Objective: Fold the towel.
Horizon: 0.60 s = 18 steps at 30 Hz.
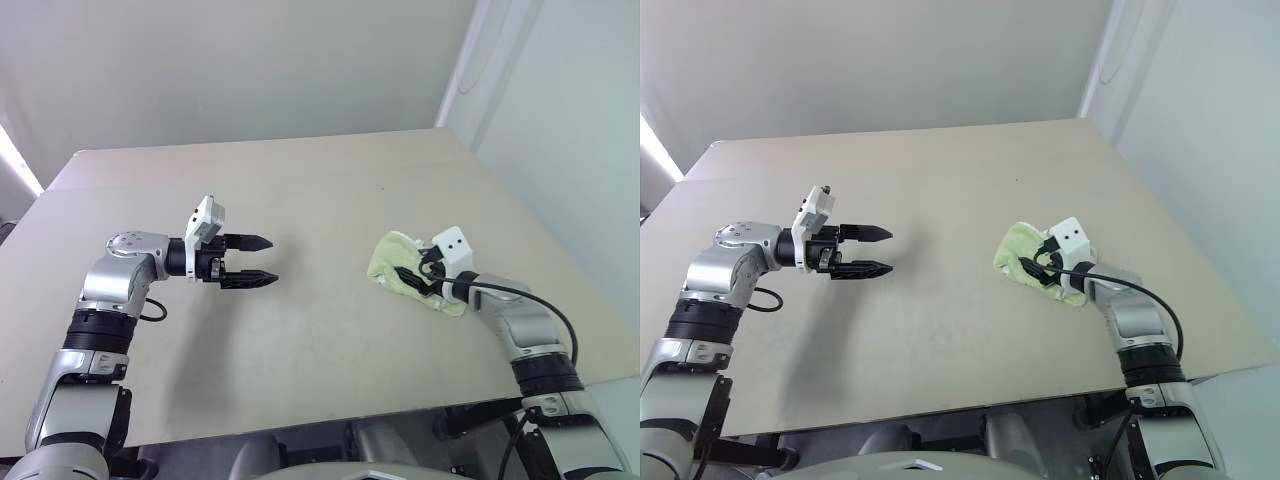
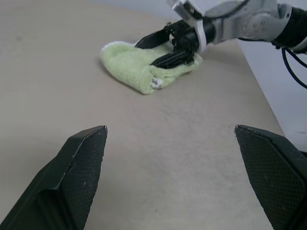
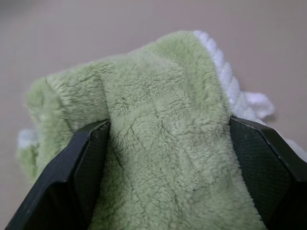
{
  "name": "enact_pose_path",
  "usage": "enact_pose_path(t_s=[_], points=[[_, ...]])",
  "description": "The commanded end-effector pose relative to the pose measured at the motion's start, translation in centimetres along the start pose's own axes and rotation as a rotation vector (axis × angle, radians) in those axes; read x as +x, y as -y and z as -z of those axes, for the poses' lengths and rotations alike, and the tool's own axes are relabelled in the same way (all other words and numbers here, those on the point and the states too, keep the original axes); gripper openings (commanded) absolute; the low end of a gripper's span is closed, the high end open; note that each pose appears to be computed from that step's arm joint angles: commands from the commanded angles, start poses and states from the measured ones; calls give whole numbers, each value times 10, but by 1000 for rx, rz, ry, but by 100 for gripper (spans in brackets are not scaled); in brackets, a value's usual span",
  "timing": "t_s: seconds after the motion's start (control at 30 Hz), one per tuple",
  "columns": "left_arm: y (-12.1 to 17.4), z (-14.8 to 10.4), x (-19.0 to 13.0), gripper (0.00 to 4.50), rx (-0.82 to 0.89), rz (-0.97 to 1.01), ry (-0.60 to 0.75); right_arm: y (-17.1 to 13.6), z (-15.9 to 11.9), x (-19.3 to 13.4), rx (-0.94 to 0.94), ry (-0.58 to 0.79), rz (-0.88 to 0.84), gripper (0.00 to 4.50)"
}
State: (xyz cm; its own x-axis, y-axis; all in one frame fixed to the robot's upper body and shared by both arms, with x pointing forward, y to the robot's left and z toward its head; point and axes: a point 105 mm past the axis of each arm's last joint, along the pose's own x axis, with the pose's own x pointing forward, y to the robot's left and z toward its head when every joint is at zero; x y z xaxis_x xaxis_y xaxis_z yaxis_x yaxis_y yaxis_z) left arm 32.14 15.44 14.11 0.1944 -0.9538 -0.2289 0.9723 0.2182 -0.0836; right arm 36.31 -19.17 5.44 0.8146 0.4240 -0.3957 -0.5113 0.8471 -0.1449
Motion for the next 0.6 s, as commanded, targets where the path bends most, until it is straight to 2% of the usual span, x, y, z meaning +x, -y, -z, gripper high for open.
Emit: enact_pose_path(t_s=[0.03,0.17,0.47,0.53,0.6], points=[[1,-22,-3,450,60,-14,22,8,-2,2,-26,-9,31,404],[3,-27,-4,450,55,-31,34,17,-24,-9,-16,57,25,404],[-2,-37,-9,450,59,-96,66,9,-116,-62,98,371,-153,404],[-3,-38,-11,450,61,-104,69,1,-126,-72,90,400,-205,404],[-3,-37,-13,450,62,-112,62,-10,-120,-75,53,360,-248,404]])
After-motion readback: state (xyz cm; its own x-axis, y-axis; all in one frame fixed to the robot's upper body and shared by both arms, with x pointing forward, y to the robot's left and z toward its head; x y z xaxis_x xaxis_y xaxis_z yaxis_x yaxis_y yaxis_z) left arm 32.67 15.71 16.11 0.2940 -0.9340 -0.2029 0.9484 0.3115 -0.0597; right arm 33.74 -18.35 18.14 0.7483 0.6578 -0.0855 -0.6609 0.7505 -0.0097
